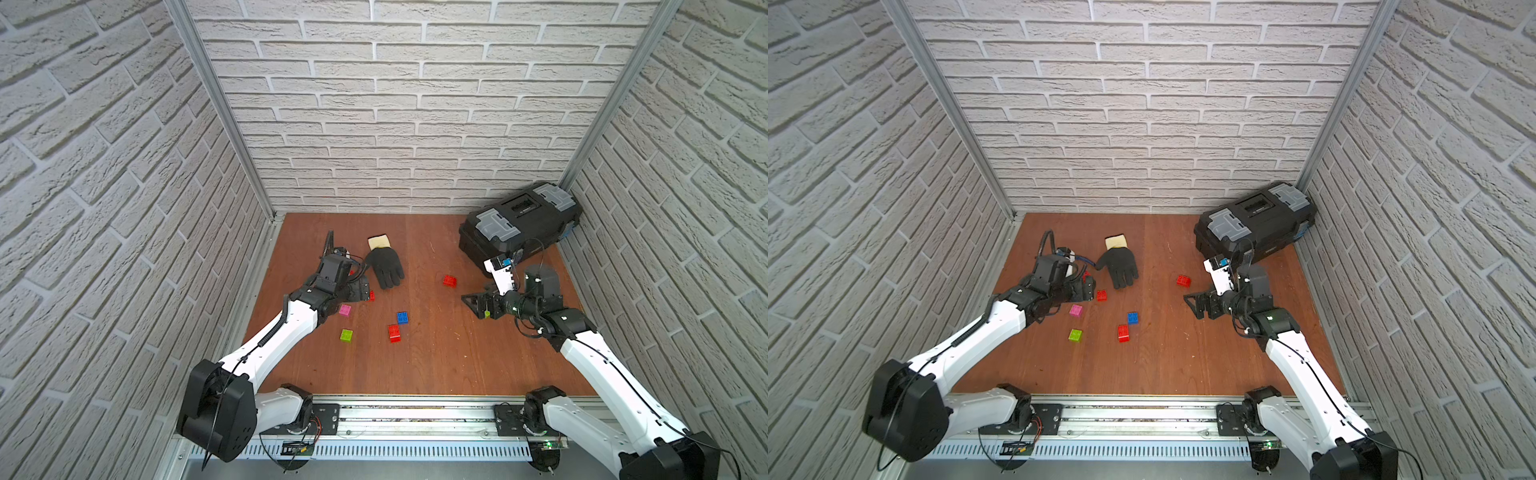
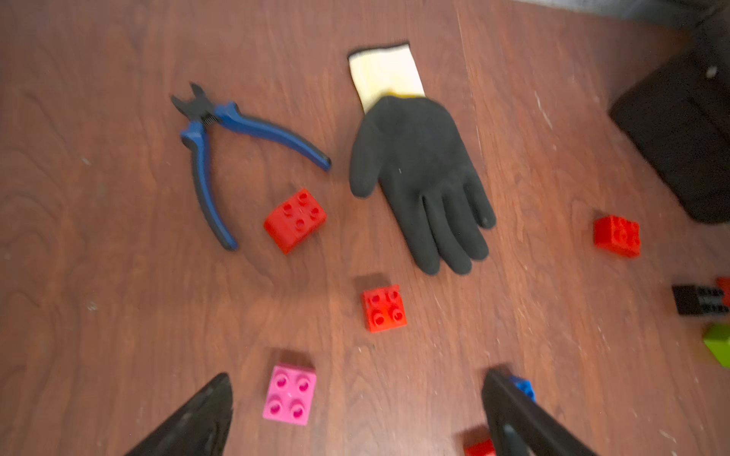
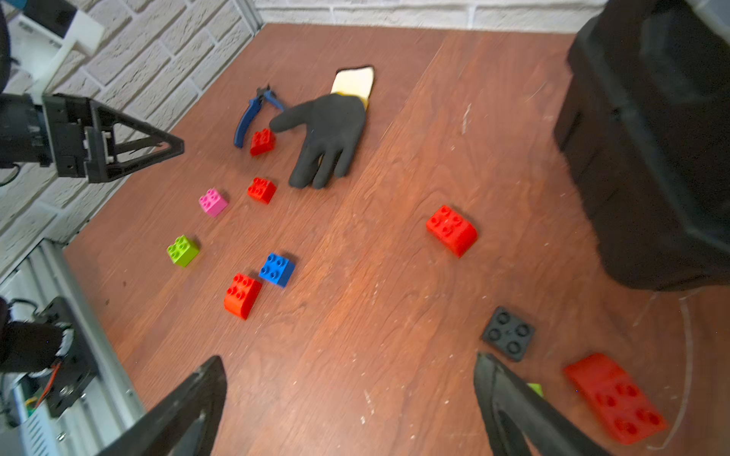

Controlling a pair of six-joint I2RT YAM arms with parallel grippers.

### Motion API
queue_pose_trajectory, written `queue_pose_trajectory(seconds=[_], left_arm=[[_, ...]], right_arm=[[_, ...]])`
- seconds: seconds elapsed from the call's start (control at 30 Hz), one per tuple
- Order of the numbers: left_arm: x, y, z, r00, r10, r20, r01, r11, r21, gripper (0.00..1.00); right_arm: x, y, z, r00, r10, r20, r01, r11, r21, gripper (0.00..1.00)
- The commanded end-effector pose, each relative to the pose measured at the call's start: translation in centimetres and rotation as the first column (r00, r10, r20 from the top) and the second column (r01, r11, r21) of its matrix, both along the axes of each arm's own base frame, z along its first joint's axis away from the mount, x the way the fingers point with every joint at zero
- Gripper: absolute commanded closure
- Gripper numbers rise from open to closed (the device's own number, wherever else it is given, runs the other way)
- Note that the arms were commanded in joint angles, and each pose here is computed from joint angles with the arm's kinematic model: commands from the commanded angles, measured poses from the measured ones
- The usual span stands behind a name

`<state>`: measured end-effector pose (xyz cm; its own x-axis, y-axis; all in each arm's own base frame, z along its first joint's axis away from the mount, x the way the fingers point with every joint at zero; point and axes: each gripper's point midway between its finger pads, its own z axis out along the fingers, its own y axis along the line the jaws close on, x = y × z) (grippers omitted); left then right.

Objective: Assemble the letter s with lego
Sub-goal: Pick up the lego brick from the center of the board.

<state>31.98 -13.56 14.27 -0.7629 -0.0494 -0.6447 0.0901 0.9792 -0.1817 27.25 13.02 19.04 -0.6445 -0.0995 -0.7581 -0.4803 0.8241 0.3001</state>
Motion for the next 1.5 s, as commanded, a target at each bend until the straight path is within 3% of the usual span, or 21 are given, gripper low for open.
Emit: queue_pose_trajectory(seconds=[0.0, 0.2, 0.63, 1.0, 1.2, 1.4, 1.47], left_arm=[[-0.9, -1.4, 0.1, 0.998, -0.007, -0.057, 0.007, 1.000, -0.009, 0.02], [-3.3, -5.7, -1.4, 0.989, -0.046, -0.142, 0.046, 0.999, 0.001, 0.02], [-7.4, -10.4, -7.3, 0.966, 0.054, -0.251, -0.046, 0.998, 0.040, 0.08], [-8.9, -10.8, -10.2, 0.951, 0.135, -0.277, -0.103, 0.986, 0.129, 0.23], [-8.7, -10.7, -11.1, 0.950, 0.152, -0.272, -0.108, 0.979, 0.171, 0.37], [-8.4, -10.9, -11.4, 0.952, 0.151, -0.266, -0.099, 0.975, 0.199, 0.42], [-8.3, -11.0, -11.6, 0.952, 0.146, -0.268, -0.092, 0.975, 0.204, 0.48]], right_arm=[[-1.1, 1.3, 0.2, 0.999, 0.040, -0.038, -0.039, 0.999, 0.020, 0.02], [-1.5, 2.3, -1.3, 0.994, 0.059, -0.088, -0.059, 0.998, 0.000, 0.02], [-1.5, 3.2, -4.6, 0.980, 0.081, -0.184, -0.083, 0.997, -0.004, 0.02], [-1.4, 2.9, -5.9, 0.975, 0.070, -0.209, -0.077, 0.997, -0.026, 0.02], [-1.4, 3.0, -6.2, 0.975, 0.068, -0.213, -0.075, 0.997, -0.023, 0.02], [-1.4, 3.0, -6.5, 0.974, 0.068, -0.214, -0.075, 0.997, -0.025, 0.02], [-1.4, 2.9, -6.6, 0.974, 0.067, -0.215, -0.074, 0.997, -0.025, 0.02]])
